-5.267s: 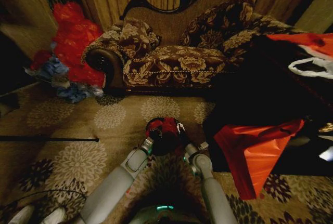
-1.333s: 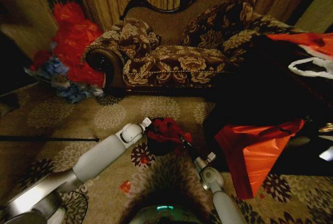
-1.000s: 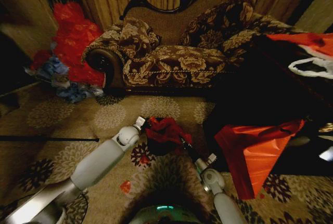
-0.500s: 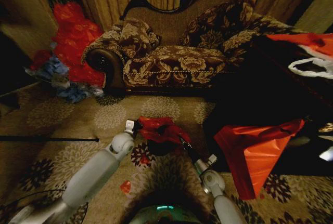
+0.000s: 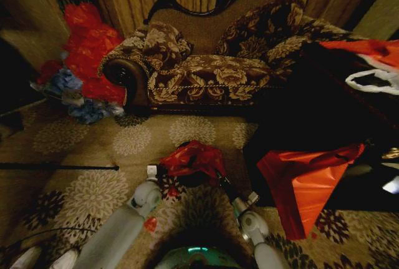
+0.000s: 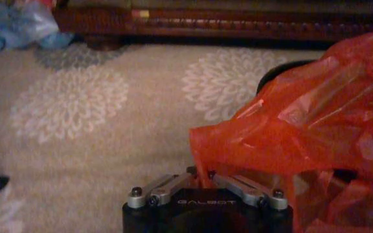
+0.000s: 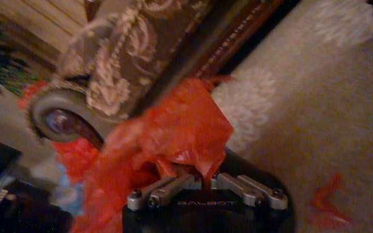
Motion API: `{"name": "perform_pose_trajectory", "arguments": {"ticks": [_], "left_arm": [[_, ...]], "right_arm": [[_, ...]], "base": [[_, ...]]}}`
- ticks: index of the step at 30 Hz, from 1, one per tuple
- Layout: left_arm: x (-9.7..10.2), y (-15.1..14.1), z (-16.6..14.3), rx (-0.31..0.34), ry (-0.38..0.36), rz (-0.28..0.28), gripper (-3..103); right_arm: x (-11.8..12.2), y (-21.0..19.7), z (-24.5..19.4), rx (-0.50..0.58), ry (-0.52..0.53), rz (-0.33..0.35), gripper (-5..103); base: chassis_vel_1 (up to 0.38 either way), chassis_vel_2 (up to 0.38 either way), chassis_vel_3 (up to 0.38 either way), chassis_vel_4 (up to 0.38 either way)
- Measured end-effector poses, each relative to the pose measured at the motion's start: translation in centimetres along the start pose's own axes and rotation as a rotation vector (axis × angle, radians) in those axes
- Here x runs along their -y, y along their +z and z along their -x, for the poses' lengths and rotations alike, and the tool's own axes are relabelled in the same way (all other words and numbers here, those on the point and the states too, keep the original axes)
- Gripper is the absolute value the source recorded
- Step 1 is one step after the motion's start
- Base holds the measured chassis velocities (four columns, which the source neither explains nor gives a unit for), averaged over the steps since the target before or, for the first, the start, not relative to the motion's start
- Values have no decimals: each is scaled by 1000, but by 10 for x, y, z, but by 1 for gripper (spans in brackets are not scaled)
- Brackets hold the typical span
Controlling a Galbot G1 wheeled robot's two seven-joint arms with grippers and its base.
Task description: Place a garbage bag over the trash bin.
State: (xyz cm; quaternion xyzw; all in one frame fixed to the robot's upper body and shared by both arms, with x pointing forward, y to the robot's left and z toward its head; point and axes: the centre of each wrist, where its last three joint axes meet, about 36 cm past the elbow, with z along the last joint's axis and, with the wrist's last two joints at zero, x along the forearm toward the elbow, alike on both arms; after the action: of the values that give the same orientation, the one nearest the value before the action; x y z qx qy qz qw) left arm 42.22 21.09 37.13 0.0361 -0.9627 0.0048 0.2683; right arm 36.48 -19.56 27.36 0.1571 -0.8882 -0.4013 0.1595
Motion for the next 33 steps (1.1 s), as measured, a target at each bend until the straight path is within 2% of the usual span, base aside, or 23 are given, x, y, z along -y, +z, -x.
{"name": "perform_pose_trajectory", "arguments": {"ticks": [2,5,7,10,13,19,24,33], "left_arm": [[4,8,9,-6,-5,-27,0],[8,12,19,-3,-7,-48,0],[9,14,25,1,-8,-59,0],[17,23,50,7,-28,-100,0],[19,32,68,5,-48,-116,0],[18,49,86,-15,-80,-108,0],[12,65,93,-31,-94,-78,0],[12,69,96,-25,-86,-62,0]], "right_arm": [[13,10,7,-5,36,-39,0],[21,15,12,-7,53,-59,0],[22,17,15,-9,57,-58,0],[26,18,25,-11,64,-50,0],[28,18,32,-12,68,-47,0],[32,17,41,-14,75,-42,0],[45,22,48,-33,105,-38,0],[56,31,53,-51,135,-60,0]], "base": [[0,0,0,0],[0,0,0,0],[0,0,0,0],[0,0,0,0],[0,0,0,0],[0,0,0,0],[0,0,0,0],[0,0,0,0]]}}
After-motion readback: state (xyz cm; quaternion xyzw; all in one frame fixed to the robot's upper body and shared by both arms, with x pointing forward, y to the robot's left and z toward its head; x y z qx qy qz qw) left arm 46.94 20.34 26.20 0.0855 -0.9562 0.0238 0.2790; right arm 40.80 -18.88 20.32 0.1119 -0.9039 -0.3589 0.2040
